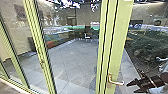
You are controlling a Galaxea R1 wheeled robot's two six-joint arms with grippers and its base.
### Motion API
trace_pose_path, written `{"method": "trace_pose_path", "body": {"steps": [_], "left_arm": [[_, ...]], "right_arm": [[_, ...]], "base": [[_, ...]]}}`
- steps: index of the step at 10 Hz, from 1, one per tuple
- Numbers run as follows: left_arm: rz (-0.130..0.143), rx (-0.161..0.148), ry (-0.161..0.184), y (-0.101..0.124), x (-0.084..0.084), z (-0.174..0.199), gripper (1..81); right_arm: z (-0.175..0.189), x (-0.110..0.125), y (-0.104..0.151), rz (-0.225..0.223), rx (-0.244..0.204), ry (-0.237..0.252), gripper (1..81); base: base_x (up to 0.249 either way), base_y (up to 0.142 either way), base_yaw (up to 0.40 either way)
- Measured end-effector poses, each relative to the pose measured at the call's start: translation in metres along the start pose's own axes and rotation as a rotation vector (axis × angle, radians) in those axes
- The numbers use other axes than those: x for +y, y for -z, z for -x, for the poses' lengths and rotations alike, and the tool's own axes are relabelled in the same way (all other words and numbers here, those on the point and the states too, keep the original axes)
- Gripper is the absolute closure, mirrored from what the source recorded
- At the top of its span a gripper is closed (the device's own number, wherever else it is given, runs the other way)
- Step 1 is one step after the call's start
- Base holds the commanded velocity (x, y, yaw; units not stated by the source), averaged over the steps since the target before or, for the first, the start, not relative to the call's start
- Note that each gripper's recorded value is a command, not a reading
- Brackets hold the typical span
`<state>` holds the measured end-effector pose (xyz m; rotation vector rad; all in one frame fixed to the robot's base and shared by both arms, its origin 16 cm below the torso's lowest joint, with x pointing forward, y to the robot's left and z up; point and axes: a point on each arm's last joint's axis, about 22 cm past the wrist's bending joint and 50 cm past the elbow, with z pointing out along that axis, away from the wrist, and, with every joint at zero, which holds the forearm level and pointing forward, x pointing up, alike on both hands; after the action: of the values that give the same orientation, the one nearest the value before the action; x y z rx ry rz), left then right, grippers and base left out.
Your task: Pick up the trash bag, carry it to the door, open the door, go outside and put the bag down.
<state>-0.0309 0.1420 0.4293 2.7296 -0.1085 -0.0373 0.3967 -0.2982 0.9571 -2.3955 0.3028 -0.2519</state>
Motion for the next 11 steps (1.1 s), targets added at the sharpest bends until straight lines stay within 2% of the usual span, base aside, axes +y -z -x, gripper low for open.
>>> {"method": "trace_pose_path", "body": {"steps": [3,5,9,11], "left_arm": [[0.0,0.0,0.0,0.0,0.0,0.0,81.1],[0.0,0.0,0.002,0.0,0.0,0.0,81.1],[-0.002,-0.002,0.005,0.001,-0.002,0.001,81.1],[-0.005,-0.002,0.007,0.001,-0.004,0.001,81.1]], "right_arm": [[-0.014,-0.016,-0.029,-0.002,-0.005,-0.08,1.0],[-0.029,-0.015,-0.043,0.018,0.016,-0.152,1.0],[-0.051,0.016,-0.052,0.071,0.06,-0.25,1.0],[-0.06,0.019,-0.059,0.078,0.069,-0.268,1.0]], "base": [[0.0,0.0,0.0],[0.0,0.0,0.0],[0.0,0.0,0.0],[0.0,0.0,0.0]]}}
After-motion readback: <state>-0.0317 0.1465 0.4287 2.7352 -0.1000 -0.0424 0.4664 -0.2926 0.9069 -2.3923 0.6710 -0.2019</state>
